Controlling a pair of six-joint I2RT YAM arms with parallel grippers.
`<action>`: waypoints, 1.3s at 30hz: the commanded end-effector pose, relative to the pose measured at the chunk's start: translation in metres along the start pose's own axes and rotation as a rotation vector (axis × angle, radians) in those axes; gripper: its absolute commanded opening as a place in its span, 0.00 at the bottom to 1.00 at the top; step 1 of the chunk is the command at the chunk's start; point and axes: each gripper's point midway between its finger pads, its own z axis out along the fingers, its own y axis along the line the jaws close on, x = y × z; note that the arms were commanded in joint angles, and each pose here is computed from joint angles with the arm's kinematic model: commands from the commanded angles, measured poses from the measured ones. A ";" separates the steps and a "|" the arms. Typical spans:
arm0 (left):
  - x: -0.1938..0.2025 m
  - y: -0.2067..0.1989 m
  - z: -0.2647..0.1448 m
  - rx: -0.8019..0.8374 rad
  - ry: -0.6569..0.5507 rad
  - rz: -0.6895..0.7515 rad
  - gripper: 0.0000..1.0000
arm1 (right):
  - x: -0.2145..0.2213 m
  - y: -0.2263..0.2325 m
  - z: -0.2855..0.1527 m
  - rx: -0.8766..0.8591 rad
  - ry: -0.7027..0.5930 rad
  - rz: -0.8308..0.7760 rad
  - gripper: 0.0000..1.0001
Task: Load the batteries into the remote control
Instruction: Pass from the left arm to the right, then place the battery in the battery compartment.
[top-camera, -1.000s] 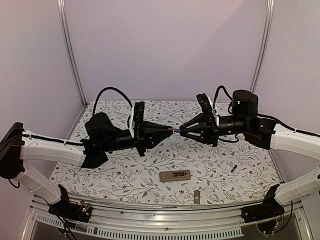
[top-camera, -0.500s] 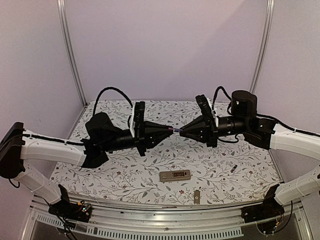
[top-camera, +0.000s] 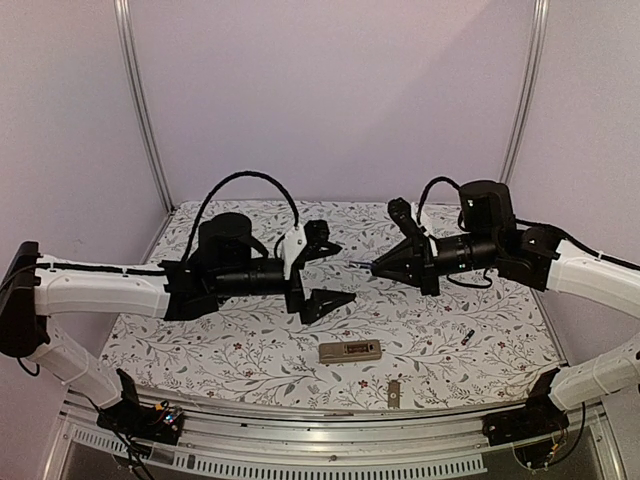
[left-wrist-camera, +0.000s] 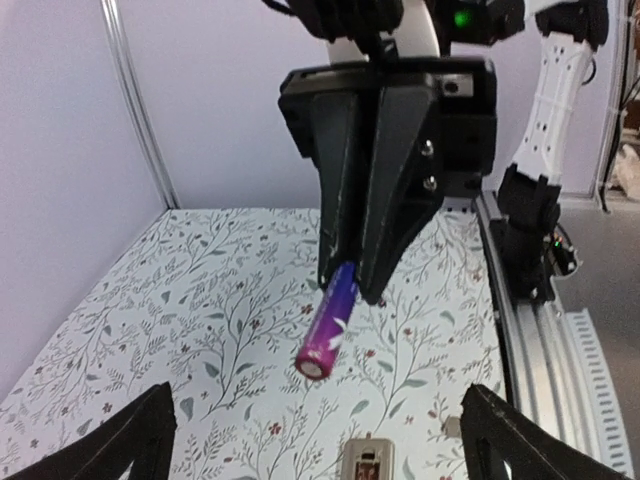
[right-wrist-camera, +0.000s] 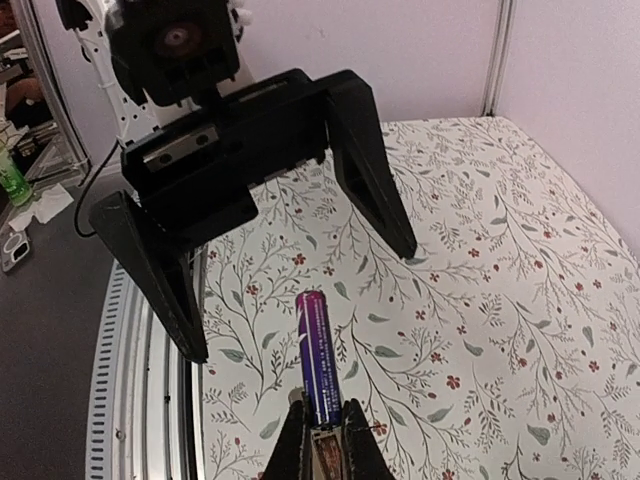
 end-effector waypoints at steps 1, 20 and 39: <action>0.101 0.006 -0.017 -0.013 0.442 0.160 1.00 | 0.085 -0.030 -0.013 0.156 0.343 0.028 0.00; 0.218 -0.020 -0.018 0.142 0.565 0.118 0.97 | 0.203 -0.014 0.037 -0.029 0.718 -0.061 0.00; 0.245 -0.024 -0.010 0.158 0.571 0.095 0.72 | 0.215 -0.017 0.052 -0.020 0.746 -0.107 0.00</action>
